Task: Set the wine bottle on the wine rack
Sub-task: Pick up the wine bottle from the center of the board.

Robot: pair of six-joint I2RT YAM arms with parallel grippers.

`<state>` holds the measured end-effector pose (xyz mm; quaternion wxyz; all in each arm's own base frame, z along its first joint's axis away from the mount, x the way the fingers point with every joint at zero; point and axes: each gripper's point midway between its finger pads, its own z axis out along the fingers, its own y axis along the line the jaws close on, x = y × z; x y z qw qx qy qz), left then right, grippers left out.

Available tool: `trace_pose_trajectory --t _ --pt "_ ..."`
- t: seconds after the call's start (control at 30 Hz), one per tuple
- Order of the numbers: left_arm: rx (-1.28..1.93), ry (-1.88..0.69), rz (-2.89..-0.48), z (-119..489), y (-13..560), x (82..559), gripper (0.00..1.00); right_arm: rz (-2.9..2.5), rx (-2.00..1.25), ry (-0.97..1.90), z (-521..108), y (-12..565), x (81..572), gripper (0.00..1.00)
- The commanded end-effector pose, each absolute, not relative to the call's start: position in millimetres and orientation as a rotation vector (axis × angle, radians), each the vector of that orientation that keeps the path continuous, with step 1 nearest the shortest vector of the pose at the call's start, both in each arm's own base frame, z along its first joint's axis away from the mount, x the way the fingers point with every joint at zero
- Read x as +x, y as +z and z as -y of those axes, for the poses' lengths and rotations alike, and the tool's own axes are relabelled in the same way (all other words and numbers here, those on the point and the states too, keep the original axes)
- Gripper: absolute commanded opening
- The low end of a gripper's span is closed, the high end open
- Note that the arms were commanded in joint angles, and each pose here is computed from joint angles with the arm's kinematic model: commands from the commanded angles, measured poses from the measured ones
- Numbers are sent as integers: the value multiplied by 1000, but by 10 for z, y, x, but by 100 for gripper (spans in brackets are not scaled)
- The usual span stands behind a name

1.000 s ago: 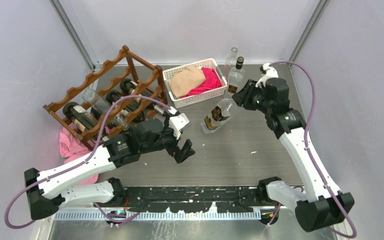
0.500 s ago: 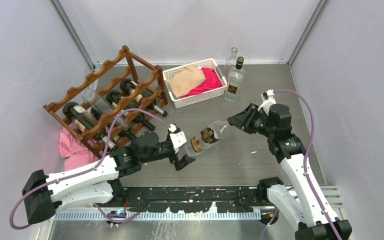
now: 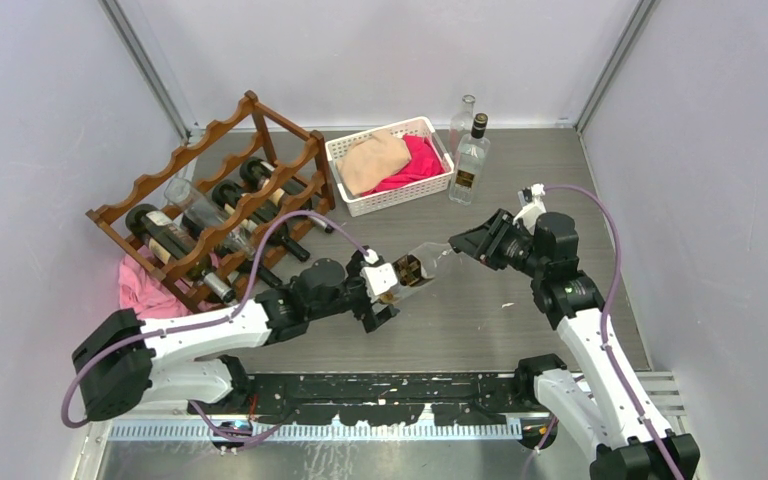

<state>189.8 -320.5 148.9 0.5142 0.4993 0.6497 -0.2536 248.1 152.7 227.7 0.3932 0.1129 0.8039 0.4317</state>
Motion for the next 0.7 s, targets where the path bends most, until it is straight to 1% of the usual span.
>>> trace_pose_trajectory --t 0.0,0.43,0.53,0.57,0.63,0.67 --pt "1103 -622 -1428 3402 1933 2128 100 -1830 194 1260 -1667 2960 2516 1" --pt "1109 -819 -1472 3410 1659 2340 100 -1823 183 1307 -1719 2971 2542 1" --pt "1150 -895 -1464 3483 1642 2268 94 -1828 181 1305 -1722 2951 2550 1" --pt "1162 -909 -1468 3495 1642 2254 90 -1829 180 1302 -1719 2946 2553 1" --pt "1187 -932 -1473 3512 1668 2233 79 -1830 174 1300 -1720 2935 2549 1" --pt "1195 -939 -1479 3510 1687 2223 70 -1833 171 1297 -1721 2924 2547 1"
